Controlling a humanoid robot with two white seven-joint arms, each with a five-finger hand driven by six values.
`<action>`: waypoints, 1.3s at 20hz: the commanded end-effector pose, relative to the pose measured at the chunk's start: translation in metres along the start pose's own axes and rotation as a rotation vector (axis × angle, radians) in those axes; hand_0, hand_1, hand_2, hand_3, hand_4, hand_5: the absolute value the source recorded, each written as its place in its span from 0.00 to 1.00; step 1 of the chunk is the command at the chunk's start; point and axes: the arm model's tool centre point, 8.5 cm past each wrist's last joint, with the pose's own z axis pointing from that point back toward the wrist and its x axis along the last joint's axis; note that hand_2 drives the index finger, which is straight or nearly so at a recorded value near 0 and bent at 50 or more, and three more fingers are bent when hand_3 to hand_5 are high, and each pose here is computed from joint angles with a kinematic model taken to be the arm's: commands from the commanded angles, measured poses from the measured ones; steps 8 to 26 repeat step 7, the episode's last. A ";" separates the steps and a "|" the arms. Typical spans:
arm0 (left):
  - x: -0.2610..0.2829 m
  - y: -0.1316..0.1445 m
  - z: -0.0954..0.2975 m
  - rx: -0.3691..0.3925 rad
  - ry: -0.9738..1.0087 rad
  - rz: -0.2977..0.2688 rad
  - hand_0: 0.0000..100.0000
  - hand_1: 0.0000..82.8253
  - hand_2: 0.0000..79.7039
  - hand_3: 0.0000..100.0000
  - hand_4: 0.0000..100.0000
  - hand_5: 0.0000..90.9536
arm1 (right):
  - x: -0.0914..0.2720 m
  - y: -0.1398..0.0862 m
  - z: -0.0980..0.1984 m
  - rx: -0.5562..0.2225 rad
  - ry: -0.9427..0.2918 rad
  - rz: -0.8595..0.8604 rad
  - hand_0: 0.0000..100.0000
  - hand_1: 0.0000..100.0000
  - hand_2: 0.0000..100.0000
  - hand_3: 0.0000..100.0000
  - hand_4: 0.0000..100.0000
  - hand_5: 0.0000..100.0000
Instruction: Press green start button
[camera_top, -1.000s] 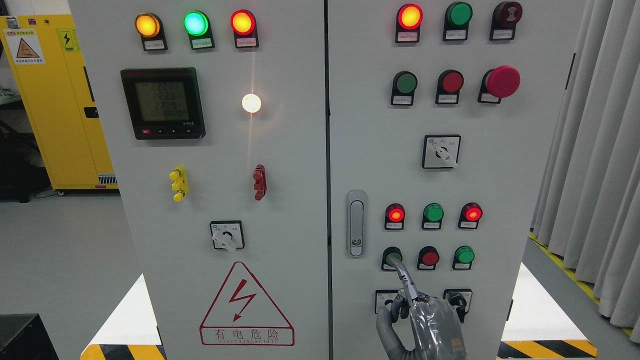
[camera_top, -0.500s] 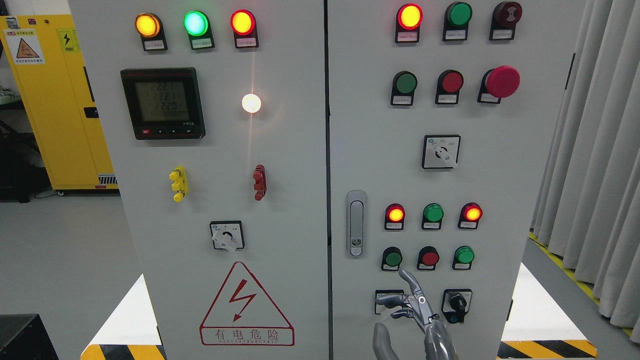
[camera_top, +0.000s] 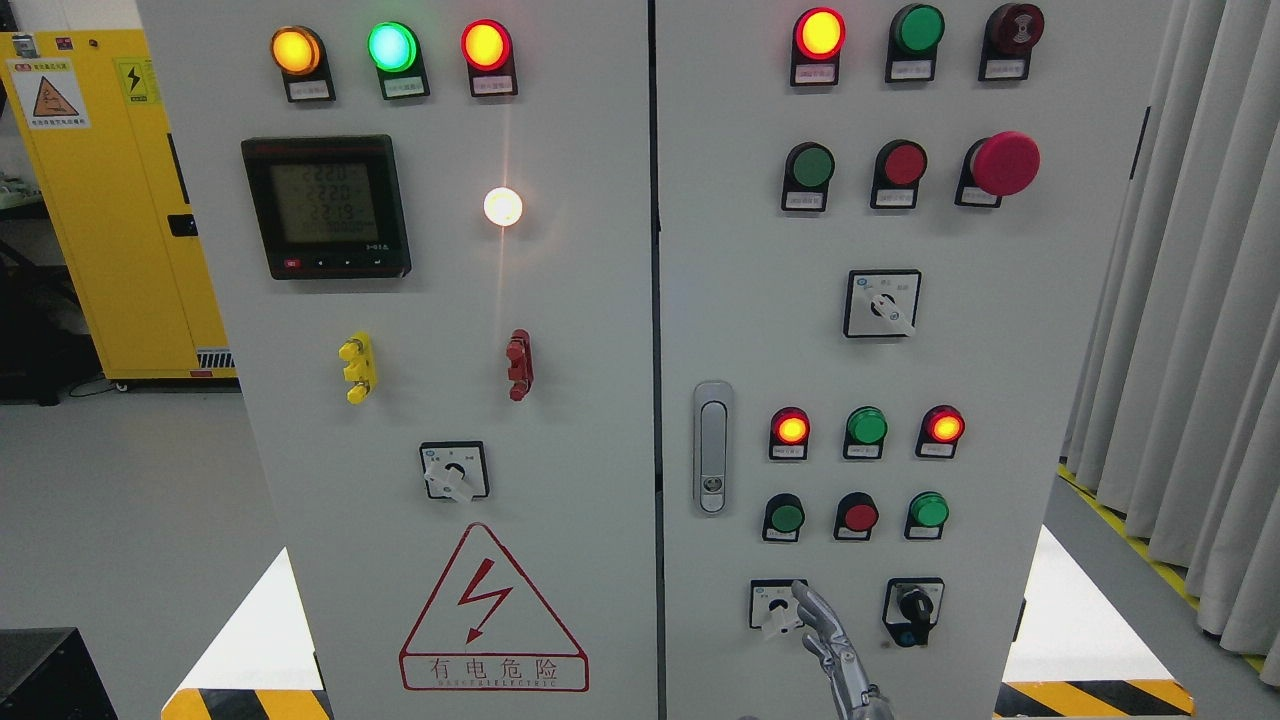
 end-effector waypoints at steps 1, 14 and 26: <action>0.000 0.000 0.000 0.000 -0.001 0.000 0.12 0.67 0.00 0.00 0.00 0.00 | 0.003 0.005 0.007 0.001 0.006 -0.029 0.35 0.50 0.00 0.01 0.03 0.00; 0.000 0.000 0.000 0.000 -0.001 0.000 0.12 0.67 0.00 0.00 0.00 0.00 | 0.002 0.006 0.008 0.003 0.011 -0.030 0.35 0.50 0.00 0.01 0.03 0.00; 0.000 0.000 0.000 0.000 -0.001 0.000 0.12 0.67 0.00 0.00 0.00 0.00 | 0.002 0.006 0.008 0.003 0.011 -0.030 0.35 0.50 0.00 0.01 0.03 0.00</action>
